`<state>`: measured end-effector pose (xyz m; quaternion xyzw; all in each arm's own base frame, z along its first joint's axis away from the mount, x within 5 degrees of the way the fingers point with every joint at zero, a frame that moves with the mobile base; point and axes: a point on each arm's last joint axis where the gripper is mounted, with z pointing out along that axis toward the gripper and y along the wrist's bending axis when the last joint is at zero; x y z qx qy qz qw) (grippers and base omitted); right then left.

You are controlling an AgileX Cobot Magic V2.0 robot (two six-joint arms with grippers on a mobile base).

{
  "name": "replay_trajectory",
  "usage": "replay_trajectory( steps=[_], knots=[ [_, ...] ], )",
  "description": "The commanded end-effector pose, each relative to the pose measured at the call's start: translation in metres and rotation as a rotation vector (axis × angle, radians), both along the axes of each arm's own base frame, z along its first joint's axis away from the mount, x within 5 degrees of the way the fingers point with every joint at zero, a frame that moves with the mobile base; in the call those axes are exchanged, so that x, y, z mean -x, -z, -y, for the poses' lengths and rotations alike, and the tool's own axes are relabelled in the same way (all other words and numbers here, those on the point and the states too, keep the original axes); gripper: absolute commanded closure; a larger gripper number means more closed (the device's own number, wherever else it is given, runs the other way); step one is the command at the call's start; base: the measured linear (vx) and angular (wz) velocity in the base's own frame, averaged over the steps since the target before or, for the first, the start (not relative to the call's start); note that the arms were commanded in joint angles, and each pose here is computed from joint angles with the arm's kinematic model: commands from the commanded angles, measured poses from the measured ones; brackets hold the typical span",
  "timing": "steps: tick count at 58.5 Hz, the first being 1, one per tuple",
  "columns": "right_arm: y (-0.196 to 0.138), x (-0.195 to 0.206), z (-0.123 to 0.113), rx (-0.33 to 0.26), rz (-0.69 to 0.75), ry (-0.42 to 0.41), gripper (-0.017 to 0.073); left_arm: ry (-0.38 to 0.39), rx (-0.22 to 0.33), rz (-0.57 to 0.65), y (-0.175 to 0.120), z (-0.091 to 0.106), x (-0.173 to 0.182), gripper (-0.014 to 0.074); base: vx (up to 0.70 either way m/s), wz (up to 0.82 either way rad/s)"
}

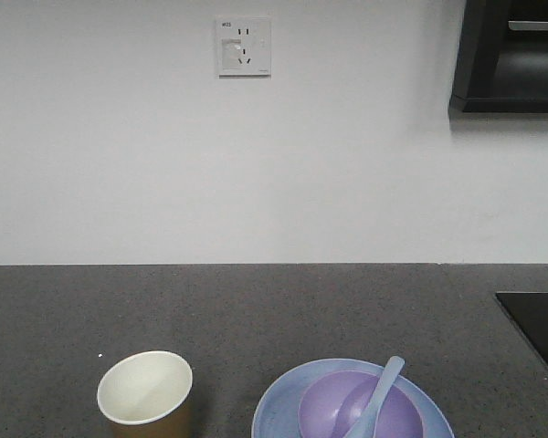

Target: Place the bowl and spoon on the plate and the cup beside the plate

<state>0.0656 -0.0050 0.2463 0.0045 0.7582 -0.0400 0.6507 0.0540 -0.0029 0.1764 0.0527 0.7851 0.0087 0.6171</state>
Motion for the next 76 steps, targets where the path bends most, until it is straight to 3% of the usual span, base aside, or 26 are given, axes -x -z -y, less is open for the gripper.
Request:
replay_trajectory(
  steps=[1, 9, 21, 76],
  knots=[
    [0.004, 0.007, 0.000, 0.030, 0.136, 0.010, 0.0573, 0.002, 0.008, 0.054, 0.000, 0.000, -0.002, 0.0596, 0.00, 0.00],
    [0.034, 0.014, 0.000, 0.034, 0.155, 0.010, 0.0573, 0.002, 0.008, 0.054, 0.000, 0.000, -0.002, 0.0596, 0.00, 0.00],
    [0.063, 0.010, 0.000, 0.014, 0.039, 0.009, 0.0571, 0.002, 0.009, 0.056, 0.000, 0.000, -0.002, 0.0596, 0.00, 0.00],
    [0.068, 0.010, 0.000, 0.011, -0.015, 0.014, 0.0571, 0.002, 0.009, 0.056, 0.000, 0.000, -0.002, 0.0596, 0.00, 0.00]
  ],
)
